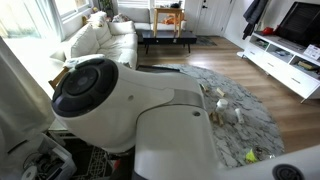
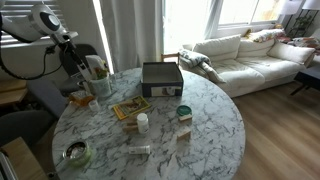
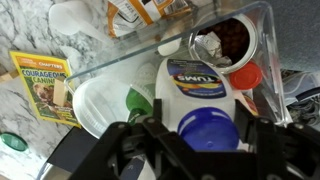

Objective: Slide the bottle with a blue lid to the right, pick up the bottle with a blue lid and place it the right way up on the table, pick up the bottle with a blue lid and put it in the clear storage container

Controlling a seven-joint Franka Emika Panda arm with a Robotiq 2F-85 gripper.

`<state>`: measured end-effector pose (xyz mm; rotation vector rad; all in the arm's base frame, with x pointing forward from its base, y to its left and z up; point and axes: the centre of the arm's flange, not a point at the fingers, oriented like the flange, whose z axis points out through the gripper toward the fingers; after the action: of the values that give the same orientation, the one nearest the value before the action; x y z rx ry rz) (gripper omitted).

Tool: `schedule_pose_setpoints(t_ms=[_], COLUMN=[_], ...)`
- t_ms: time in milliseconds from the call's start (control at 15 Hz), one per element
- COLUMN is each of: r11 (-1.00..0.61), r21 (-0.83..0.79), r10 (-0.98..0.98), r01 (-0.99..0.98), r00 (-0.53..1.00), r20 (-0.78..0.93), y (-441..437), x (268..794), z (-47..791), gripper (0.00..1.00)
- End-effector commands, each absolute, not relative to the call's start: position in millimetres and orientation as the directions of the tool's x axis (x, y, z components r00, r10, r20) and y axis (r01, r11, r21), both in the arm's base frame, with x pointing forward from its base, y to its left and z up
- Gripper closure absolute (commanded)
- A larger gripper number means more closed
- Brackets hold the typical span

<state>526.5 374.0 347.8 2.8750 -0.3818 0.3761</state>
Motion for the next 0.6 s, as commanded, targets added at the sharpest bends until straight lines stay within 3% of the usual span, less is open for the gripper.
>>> schedule_pose_setpoints(t_ms=[0,533], r11=[-0.910,-0.822], r21=[0.197,0.148], r10=[-0.296,-0.479], r01=[-0.365,-0.551], r00=[0.904,0.808], r20=[0.307,0.343], y=[378,375], x=[530,536], z=[336,325], gripper=[0.58,0.58])
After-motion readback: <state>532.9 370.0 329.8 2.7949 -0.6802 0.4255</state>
